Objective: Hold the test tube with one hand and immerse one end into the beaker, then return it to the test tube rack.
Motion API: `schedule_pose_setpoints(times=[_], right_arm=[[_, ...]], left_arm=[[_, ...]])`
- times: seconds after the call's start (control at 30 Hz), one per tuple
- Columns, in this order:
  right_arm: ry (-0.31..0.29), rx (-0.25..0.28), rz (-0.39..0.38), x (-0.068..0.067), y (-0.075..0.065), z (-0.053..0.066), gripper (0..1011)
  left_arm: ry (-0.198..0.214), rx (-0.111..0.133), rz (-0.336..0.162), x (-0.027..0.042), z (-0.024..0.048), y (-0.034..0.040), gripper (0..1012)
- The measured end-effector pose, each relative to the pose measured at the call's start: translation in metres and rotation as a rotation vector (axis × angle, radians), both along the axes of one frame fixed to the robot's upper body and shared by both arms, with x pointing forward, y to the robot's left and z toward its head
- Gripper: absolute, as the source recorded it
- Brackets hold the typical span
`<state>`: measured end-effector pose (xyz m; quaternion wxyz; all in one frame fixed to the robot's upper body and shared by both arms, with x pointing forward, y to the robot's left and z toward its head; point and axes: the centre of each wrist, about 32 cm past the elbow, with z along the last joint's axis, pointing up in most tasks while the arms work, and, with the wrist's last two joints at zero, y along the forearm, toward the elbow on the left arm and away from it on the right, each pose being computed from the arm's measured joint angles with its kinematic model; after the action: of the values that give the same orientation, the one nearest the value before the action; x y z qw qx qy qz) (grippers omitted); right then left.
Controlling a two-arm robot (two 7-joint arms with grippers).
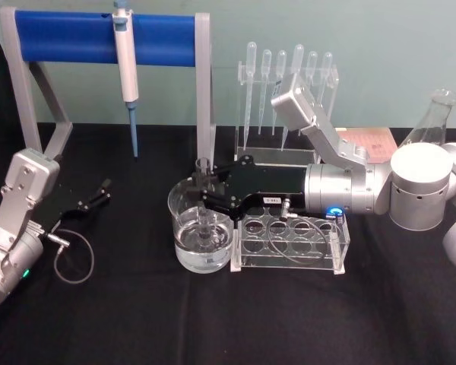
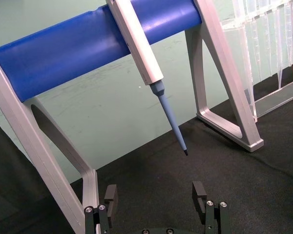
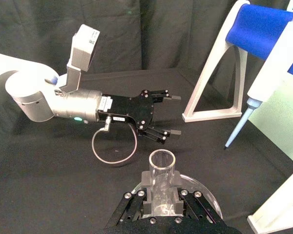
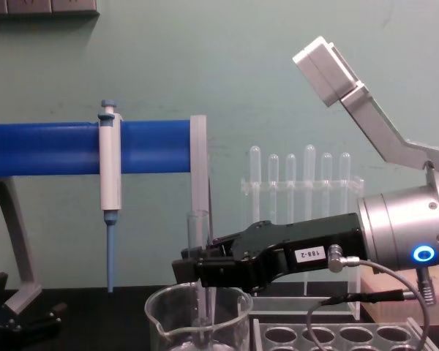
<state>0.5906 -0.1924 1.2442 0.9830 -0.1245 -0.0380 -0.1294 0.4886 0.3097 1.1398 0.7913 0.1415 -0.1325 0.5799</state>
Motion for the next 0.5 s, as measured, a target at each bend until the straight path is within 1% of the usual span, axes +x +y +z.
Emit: schedule_pose_setpoints(times=[0.5], right_arm=[[0.001,0.0,-0.001,0.0,-0.0001,0.0001,234]], left_arm=[[0.0,0.0,0.0,0.0,0.0,0.0,1000]])
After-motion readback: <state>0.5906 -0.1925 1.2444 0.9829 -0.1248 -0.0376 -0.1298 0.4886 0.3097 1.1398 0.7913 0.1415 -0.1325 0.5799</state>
